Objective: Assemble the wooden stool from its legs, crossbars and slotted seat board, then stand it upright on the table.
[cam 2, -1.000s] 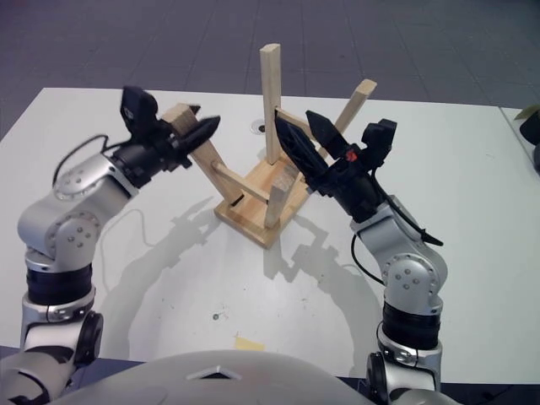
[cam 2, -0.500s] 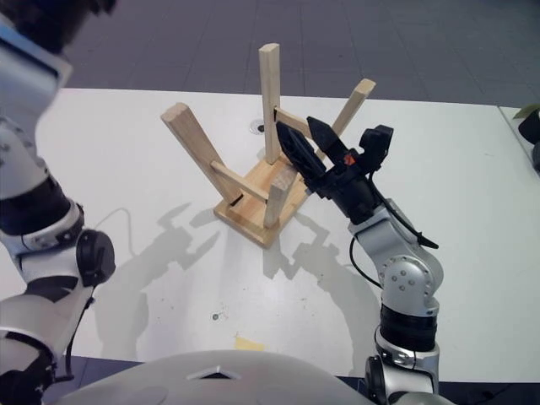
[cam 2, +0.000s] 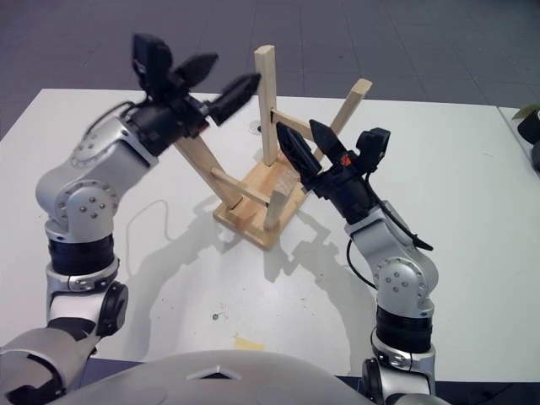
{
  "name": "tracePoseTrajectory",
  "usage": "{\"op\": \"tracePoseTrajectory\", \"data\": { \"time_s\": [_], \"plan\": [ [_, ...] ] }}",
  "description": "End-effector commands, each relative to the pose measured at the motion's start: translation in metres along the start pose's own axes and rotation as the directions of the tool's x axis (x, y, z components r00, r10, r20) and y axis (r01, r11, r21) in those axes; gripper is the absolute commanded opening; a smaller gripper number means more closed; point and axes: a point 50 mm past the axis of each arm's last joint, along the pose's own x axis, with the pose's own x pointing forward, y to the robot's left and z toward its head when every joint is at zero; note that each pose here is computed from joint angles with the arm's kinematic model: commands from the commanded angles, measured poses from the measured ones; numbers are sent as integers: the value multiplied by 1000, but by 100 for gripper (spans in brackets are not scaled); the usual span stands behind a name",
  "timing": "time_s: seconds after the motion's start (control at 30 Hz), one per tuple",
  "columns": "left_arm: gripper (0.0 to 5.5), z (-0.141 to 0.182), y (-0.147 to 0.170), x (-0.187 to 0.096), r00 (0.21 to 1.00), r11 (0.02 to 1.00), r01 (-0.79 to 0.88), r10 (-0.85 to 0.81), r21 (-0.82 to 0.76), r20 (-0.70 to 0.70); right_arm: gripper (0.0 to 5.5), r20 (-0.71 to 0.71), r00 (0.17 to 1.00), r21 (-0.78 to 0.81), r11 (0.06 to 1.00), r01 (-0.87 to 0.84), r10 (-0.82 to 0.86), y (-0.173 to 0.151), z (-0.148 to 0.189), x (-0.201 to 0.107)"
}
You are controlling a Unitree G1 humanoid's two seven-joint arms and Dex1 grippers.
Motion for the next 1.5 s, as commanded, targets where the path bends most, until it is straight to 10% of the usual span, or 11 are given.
{"op": "tracePoseTrajectory", "data": {
  "time_s": [0.03,0.5,0.87,1.3,1.5],
  "plan": [
    [537,-3,0,0,999,1000,-18,18,-25,-34,540,-17,1000,9,1000,17,-17,0,-6,0],
    [537,117,-2,-7,932,996,-61,34,65,360,540,306,904,-115,955,-274,297,84,86,49],
    [537,-63,42,-21,927,954,-294,301,65,-222,540,-161,987,-58,998,6,-15,29,-24,30],
    [537,-10,42,-12,951,951,-310,310,4,11,540,114,984,-82,986,145,-135,4,14,27],
    [537,47,71,-34,889,911,-406,412,-72,203,540,-189,955,-195,962,193,-230,-21,-23,-34]
  ]
}}
